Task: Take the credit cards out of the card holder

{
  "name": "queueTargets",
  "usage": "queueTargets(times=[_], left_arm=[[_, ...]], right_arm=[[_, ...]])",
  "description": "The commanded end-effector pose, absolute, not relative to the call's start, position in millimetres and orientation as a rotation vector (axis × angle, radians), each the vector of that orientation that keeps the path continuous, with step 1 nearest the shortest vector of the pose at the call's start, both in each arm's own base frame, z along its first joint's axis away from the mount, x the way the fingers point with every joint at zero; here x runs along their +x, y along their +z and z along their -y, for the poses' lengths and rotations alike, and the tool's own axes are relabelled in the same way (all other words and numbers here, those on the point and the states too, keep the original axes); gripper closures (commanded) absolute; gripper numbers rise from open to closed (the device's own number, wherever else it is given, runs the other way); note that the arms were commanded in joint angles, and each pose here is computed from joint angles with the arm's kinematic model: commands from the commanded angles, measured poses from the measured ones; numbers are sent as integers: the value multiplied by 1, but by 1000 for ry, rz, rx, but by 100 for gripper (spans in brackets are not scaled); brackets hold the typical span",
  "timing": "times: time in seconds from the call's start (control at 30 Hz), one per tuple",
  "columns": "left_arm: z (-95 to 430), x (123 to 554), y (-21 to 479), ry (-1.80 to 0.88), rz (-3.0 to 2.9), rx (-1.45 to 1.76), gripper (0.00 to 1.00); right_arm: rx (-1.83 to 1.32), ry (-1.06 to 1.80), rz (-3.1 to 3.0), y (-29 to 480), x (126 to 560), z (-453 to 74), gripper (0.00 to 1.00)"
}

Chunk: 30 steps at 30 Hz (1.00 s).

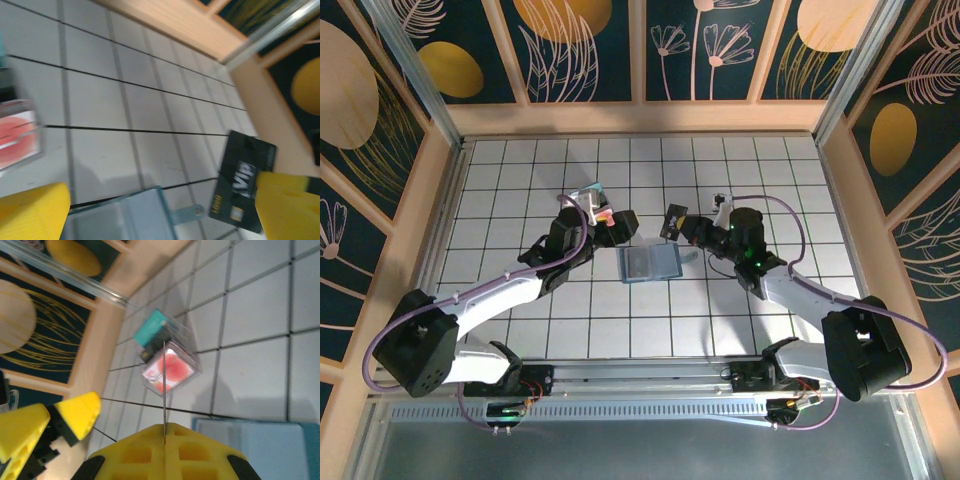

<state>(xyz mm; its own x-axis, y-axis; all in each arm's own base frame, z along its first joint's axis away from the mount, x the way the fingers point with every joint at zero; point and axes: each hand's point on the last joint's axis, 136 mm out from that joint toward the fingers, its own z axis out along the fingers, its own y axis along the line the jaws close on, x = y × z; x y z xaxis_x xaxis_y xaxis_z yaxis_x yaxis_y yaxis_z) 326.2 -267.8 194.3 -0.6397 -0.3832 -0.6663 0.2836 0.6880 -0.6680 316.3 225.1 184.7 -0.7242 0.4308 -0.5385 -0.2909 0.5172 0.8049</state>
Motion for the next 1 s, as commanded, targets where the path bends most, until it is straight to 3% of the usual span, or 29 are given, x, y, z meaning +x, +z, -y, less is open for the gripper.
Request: queueTargets(times=[0.0,0.47,0.83,0.97], left_arm=[[292,317,218,-1198,-1962,31,8],[312,319,226,-1343,-1934,153,22],[321,313,242,-1428,-1870,222,48],[320,312,246,-1421,-1859,229,63]], right_arm=[[20,1397,-1878,220,315,-237,100],[-138,1590,-1797,246,301,-263,100],[-193,1628,-1792,252,298,-276,100],[-205,1641,-1790,251,296,-280,100]])
